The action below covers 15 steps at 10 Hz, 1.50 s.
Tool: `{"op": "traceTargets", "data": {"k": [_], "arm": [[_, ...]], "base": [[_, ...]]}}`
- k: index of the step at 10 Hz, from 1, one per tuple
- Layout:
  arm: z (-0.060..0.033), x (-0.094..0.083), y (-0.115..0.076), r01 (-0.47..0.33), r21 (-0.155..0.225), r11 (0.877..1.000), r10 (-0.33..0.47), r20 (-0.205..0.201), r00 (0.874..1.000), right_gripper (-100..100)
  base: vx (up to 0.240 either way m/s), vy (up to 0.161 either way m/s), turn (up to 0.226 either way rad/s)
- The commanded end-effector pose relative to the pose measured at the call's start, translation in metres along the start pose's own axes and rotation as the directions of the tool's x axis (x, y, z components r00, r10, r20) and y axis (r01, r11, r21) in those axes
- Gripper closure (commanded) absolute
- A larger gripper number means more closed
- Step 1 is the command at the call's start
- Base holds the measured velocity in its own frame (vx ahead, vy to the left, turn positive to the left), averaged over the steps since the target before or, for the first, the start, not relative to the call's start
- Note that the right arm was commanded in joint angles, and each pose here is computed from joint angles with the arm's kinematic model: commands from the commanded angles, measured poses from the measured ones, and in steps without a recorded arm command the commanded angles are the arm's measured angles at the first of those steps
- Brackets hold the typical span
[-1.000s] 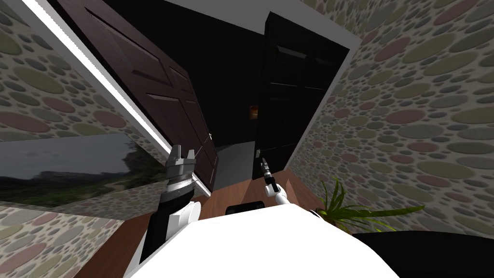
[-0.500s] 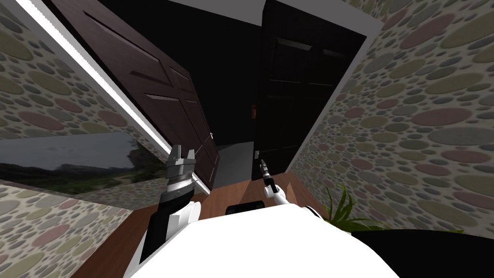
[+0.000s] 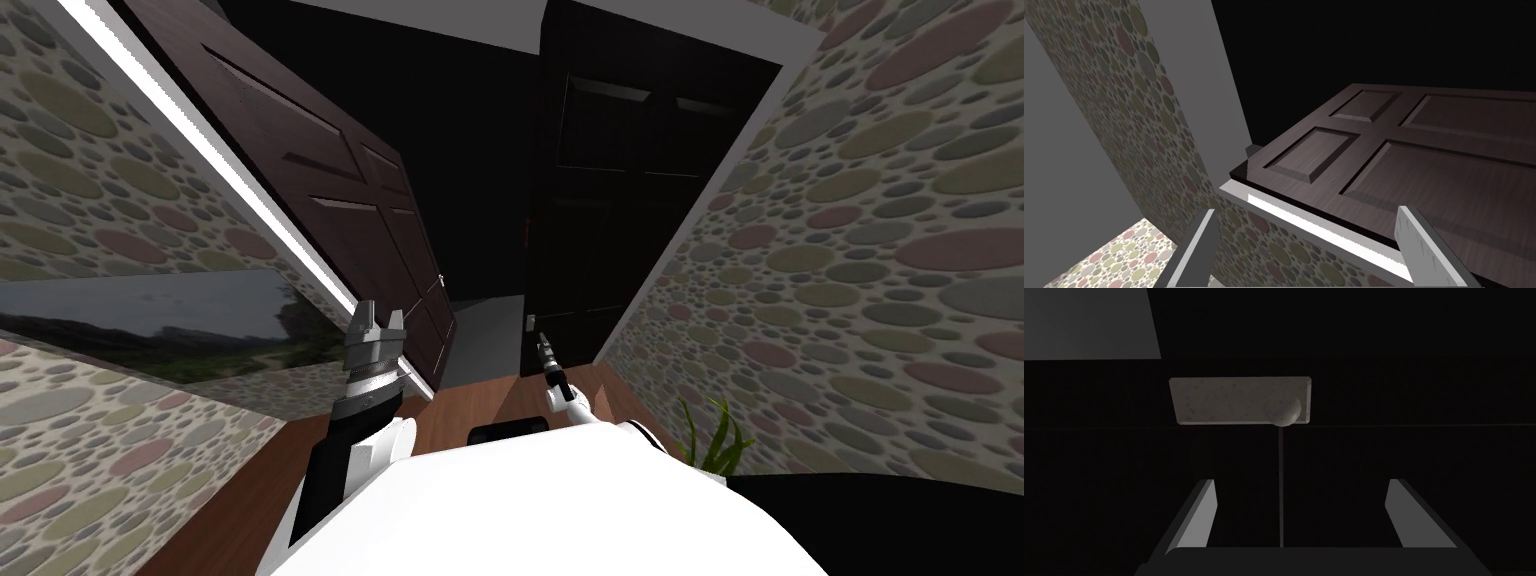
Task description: Push the door open
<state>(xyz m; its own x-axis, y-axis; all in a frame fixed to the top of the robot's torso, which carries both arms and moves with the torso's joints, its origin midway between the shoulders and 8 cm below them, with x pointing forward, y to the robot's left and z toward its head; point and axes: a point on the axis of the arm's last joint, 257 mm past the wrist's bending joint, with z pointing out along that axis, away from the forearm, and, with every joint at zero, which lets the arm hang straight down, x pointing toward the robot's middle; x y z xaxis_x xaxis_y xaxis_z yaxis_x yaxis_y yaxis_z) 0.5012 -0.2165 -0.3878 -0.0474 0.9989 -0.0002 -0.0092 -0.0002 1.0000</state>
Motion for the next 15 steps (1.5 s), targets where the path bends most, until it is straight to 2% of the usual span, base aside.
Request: {"op": "traceTargets", "data": {"k": [1, 6, 11, 12, 15], "arm": [[0.0, 0.0, 0.0, 0.0, 0.0, 1.0, 0.0, 0.0, 1.0, -100], [-0.0042, -0.0088, -0.0015, 0.009, 0.0, 1.0, -0.009, 0.004, 1.0, -100], [-0.0078, -0.0068, -0.0032, 0.001, 0.0, 1.0, -0.001, 0.004, 1.0, -100], [-0.0078, -0.0068, -0.0032, 0.001, 0.0, 1.0, -0.001, 0.004, 1.0, 100], [-0.0078, -0.0068, -0.0032, 0.001, 0.0, 1.0, -0.001, 0.004, 1.0, 100]], "base": [[0.012, -0.051, 0.016], [0.171, 0.004, 0.004], [0.193, 0.023, 0.001], [-0.02, 0.001, 0.011], [-0.021, -0.004, 0.005]]}}
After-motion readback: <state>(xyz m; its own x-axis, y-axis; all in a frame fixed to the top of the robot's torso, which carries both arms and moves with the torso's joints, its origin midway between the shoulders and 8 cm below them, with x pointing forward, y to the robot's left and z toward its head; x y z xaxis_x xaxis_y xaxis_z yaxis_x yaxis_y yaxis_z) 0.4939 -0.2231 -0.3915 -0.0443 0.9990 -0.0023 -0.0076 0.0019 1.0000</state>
